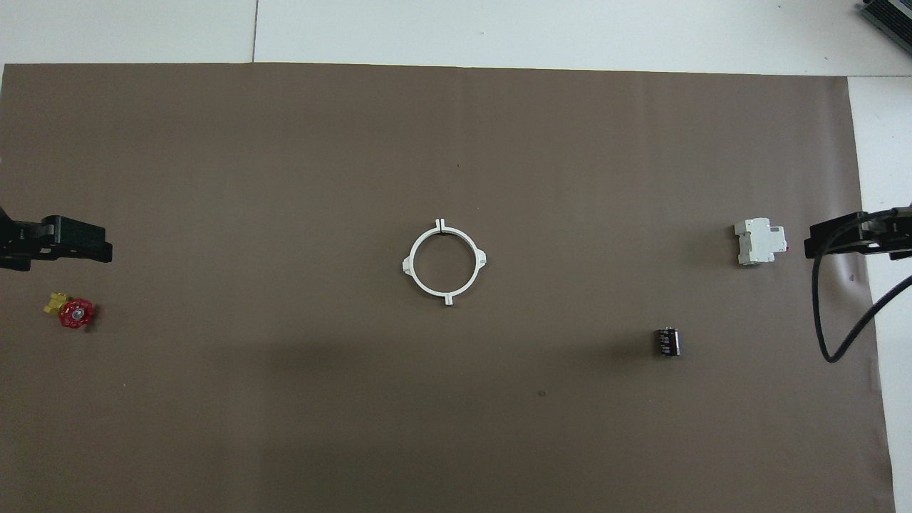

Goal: Assemble drain pipe with both arms

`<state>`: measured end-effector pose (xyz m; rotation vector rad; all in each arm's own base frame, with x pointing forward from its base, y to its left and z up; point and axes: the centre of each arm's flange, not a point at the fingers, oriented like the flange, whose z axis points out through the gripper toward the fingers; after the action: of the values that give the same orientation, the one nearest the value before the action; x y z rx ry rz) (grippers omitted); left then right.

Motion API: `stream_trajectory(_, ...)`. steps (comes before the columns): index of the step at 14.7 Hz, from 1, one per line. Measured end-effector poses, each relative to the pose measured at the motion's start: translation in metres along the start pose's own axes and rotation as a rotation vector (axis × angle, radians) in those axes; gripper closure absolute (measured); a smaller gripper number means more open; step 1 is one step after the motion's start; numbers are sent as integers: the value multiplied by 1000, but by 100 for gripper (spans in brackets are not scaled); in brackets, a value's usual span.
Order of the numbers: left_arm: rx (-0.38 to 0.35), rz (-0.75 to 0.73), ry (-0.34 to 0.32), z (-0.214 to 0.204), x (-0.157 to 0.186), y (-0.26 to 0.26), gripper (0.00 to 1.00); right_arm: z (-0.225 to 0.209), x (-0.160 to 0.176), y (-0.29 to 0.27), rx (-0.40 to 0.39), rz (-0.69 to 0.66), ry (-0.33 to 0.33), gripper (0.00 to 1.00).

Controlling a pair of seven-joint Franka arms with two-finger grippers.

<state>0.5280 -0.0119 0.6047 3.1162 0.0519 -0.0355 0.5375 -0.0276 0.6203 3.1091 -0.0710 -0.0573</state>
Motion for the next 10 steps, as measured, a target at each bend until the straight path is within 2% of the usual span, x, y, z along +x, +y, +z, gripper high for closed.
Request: stream_trajectory(10,0,4,3,-1,-1,-2,0,0,0,0,0,0,0,0)
